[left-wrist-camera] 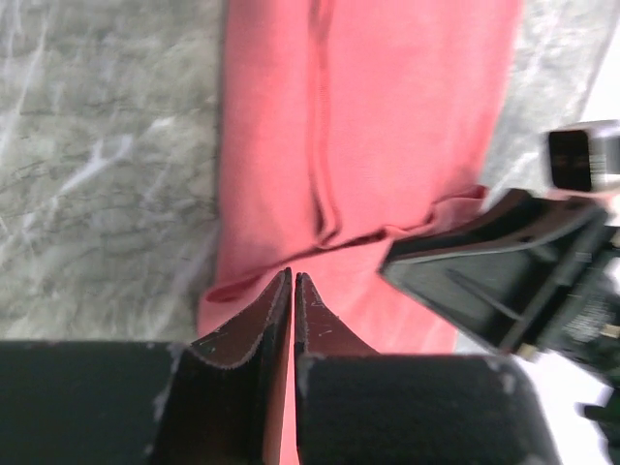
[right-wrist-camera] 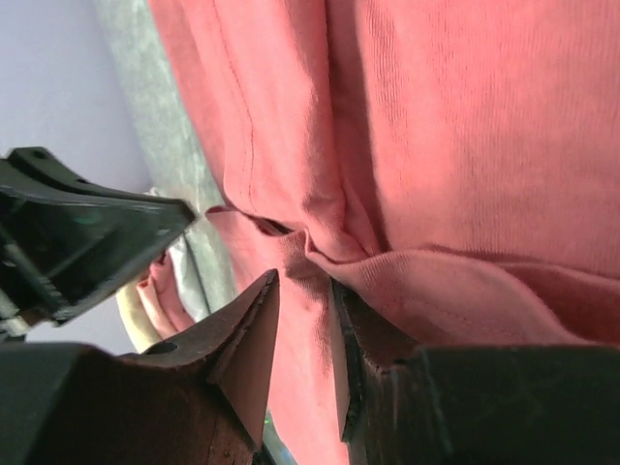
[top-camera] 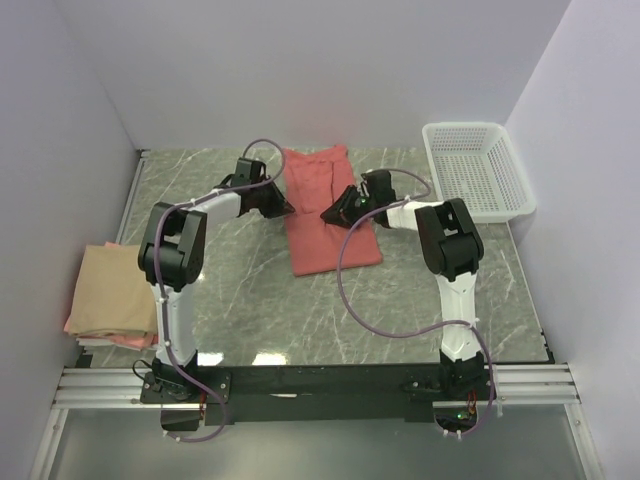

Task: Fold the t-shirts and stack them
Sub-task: Fold the tshirt

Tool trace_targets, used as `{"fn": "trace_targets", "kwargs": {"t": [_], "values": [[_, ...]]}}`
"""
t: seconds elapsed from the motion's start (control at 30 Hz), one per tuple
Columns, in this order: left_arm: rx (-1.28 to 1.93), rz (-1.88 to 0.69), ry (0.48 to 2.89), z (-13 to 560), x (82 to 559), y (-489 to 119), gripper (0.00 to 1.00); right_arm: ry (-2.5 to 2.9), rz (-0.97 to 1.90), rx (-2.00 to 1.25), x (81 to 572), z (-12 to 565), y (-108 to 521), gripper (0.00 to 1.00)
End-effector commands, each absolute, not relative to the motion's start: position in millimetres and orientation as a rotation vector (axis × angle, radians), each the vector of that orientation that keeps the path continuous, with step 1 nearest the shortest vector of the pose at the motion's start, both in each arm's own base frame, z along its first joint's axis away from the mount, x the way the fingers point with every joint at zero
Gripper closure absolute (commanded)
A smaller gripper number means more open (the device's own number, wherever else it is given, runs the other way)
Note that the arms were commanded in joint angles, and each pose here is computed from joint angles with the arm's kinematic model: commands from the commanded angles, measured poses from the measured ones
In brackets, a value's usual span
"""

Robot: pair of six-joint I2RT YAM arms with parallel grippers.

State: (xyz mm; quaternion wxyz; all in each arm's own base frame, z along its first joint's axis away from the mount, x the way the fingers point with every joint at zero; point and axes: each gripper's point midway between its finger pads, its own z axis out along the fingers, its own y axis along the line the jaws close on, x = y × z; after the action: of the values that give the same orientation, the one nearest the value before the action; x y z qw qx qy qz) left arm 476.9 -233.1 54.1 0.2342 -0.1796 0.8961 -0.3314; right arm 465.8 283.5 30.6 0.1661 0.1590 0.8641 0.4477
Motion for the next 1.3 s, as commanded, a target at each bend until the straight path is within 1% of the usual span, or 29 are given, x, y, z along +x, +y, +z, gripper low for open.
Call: {"fn": "trace_targets", "kwargs": {"t": [0.0,0.27,0.57,0.6,0.77,0.87,0.97,1.07,1.27], "values": [[-0.424,-0.949,2.332,112,483,-233,0.89,2.499,1.244,0.536,446,3,279,0.65],[-0.450,-0.965,2.300,130,456,-225,0.89,2.585,1.158,0.549,410,-4,285,0.65],[-0.435,-0.970,2.267,151,418,-213,0.89,2.587,1.213,0.585,370,1,300,0.65],[-0.445,-0.966,2.285,143,409,-211,0.89,2.600,1.219,0.570,359,0,303,0.64],[-0.450,-0.976,2.287,135,380,-209,0.89,2.601,1.278,0.527,334,5,315,0.64],[-0.471,-0.960,2.335,113,359,-207,0.89,2.603,1.276,0.501,319,8,318,0.65],[-0.463,-0.973,2.337,107,350,-209,0.89,2.600,1.304,0.495,300,11,322,0.65],[-0.462,-0.972,2.347,100,346,-211,0.89,2.590,1.322,0.486,294,17,326,0.65],[-0.457,-0.965,2.377,87,348,-216,0.90,2.535,1.320,0.411,312,44,324,0.64]]}}
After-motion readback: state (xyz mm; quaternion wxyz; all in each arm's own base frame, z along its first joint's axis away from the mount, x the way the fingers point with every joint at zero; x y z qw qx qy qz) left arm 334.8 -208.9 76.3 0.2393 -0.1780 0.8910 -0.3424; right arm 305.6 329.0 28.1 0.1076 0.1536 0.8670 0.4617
